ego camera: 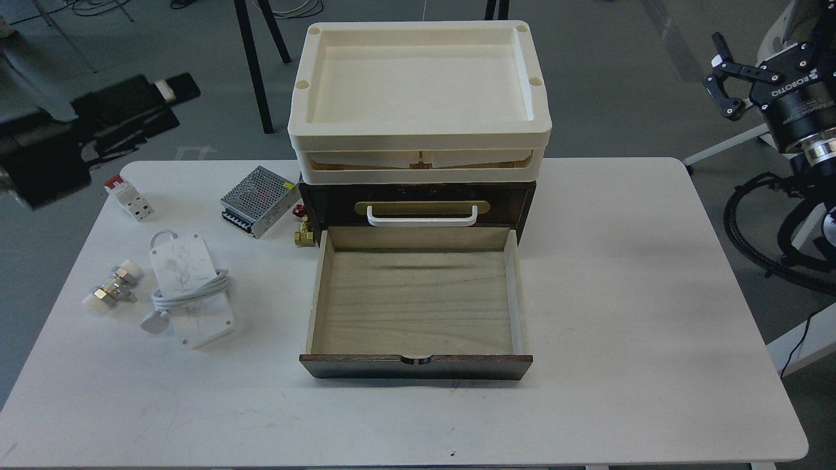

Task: Put charging cable into cabinet
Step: 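Grasp the white charging cable and adapter with the left gripper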

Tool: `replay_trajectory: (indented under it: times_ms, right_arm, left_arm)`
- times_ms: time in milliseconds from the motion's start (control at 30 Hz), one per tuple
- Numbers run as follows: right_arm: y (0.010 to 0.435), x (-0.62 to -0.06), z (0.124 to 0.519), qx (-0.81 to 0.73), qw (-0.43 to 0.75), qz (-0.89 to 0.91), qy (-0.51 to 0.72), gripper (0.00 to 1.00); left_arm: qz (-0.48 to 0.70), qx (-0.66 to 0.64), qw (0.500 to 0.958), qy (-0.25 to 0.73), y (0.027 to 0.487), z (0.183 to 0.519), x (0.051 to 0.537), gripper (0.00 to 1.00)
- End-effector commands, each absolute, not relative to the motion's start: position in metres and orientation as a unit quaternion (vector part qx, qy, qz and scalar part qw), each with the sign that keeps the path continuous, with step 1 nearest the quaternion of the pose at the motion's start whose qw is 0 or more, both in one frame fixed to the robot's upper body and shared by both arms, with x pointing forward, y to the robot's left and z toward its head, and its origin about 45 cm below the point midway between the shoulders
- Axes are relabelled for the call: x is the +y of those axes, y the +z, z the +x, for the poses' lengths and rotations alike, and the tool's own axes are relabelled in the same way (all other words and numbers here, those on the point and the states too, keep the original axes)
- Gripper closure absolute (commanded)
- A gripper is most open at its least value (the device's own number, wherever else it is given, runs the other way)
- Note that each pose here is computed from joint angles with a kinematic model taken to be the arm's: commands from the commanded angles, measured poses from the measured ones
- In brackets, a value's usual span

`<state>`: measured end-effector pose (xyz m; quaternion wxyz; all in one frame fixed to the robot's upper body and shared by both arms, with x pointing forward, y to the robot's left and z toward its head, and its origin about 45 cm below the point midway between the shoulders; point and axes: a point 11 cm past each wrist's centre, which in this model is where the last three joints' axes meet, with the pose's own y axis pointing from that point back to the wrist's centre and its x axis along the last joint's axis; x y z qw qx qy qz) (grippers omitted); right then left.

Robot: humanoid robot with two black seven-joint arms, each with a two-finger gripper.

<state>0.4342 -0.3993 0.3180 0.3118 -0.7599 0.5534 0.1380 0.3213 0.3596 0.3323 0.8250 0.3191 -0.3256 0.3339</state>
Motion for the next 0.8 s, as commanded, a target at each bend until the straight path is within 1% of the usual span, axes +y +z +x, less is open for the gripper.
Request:
replay_trajectory:
  times_ms: [0, 100, 167, 267, 333, 567, 700, 733, 767]
  right_arm:
    - [0.317, -0.406, 0.431, 0.559, 0.308, -0.758, 0.136, 0.00]
    - [0.314, -0.409, 0.429, 0.563, 0.310, -0.754, 0.138, 0.00]
    - [0.314, -0.411, 0.428, 0.564, 0.312, -0.752, 0.137, 0.00]
    - [0.311, -0.412, 0.427, 0.566, 0.310, -0.751, 0.140, 0.00]
    - [0.308, -0.412, 0.426, 0.567, 0.309, -0.750, 0.143, 0.00]
    - [0.301, -0.415, 0.423, 0.572, 0.305, -0.747, 0.147, 0.00]
    - [0.296, -0.415, 0.421, 0.574, 0.303, -0.746, 0.152, 0.00]
    - [0.295, -0.415, 0.420, 0.574, 0.302, -0.745, 0.152, 0.00]
    - [0.294, -0.415, 0.420, 0.575, 0.302, -0.745, 0.153, 0.00]
  left_arm:
    - [0.453, -0.468, 0.735, 0.187, 0.274, 0.300, 0.369, 0.00]
    - [0.494, -0.488, 0.711, 0.113, 0.228, 0.283, 0.388, 0.00]
    - [0.525, -0.483, 0.695, 0.087, 0.197, 0.273, 0.409, 0.00]
    - [0.567, -0.461, 0.678, 0.076, 0.155, 0.266, 0.445, 0.00]
    - [0.581, -0.456, 0.669, 0.083, 0.136, 0.267, 0.460, 0.00]
    - [0.583, -0.457, 0.665, 0.096, 0.111, 0.284, 0.460, 0.01]
    - [0.569, -0.467, 0.672, 0.081, 0.094, 0.288, 0.446, 0.03]
    - [0.569, -0.469, 0.671, 0.081, 0.091, 0.289, 0.444, 0.04]
    - [0.571, -0.469, 0.669, 0.081, 0.087, 0.290, 0.445, 0.10]
